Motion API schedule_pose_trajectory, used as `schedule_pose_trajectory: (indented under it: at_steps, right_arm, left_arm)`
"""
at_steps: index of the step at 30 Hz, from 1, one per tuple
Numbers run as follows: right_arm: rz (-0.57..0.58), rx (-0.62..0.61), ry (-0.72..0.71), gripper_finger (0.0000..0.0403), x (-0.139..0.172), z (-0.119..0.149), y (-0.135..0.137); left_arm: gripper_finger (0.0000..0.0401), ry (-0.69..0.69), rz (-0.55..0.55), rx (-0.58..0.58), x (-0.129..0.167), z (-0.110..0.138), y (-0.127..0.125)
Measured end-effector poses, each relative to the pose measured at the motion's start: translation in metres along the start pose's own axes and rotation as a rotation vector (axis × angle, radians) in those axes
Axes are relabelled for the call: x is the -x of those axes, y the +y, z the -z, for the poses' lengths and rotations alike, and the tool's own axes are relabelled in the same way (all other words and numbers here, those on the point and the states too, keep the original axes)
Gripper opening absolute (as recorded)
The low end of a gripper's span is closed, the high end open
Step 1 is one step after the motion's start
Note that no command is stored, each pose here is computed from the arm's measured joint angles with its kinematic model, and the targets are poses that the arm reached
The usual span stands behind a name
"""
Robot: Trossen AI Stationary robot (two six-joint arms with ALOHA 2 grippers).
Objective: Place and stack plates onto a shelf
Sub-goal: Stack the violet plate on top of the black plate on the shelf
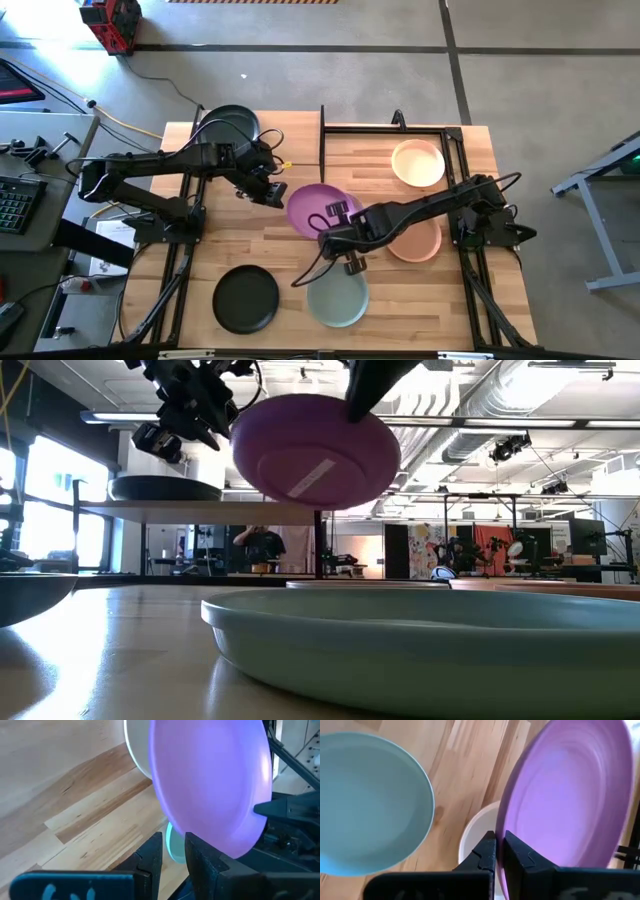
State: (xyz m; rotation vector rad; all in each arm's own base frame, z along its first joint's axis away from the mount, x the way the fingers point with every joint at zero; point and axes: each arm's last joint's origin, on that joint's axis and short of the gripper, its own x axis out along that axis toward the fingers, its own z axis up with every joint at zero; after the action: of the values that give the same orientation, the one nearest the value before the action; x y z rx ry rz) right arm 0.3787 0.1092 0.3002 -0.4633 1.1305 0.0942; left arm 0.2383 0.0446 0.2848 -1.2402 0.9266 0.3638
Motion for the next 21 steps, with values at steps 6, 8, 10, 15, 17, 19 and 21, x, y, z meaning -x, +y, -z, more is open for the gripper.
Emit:
schedule_pose_trajectory:
  at_steps: [6,8,10,15,17,19,21]
  right_arm:
    - [-0.001,0.020,-0.005,0.0000,0.0012,-0.0007,-0.0004]
    - [-0.001,0.024,-0.008,0.0000,0.0012,-0.0010,-0.0004]
    - [0.002,0.024,-0.011,0.0000,0.0012,-0.0014,-0.0005]
    - [0.010,0.051,-0.031,0.0000,0.0012,-0.0034,-0.0010]
    - [0.021,0.059,-0.040,0.0000,0.0013,-0.0044,-0.0014]
    - [0.044,0.070,-0.040,0.0000,0.0013,-0.0048,-0.0021]
    - [0.051,0.079,-0.041,0.0000,0.0013,-0.0050,-0.0023]
  left_arm:
    - [0.0071,-0.002,0.000,0.025,0.0000,-0.0001,0.0000]
    - [0.0071,-0.012,-0.004,0.042,0.0000,-0.0005,0.0000]
    - [0.0071,-0.021,-0.004,0.057,0.0000,-0.0009,-0.0003]
    - [0.0071,-0.035,-0.011,0.098,0.0000,-0.0012,-0.0001]
    - [0.0071,-0.041,-0.014,0.106,0.0000,-0.0014,0.0000]
    - [0.0071,-0.042,-0.016,0.107,0.0000,-0.0014,0.0002]
    - [0.0071,-0.043,-0.016,0.106,0.0000,-0.0014,0.0002]
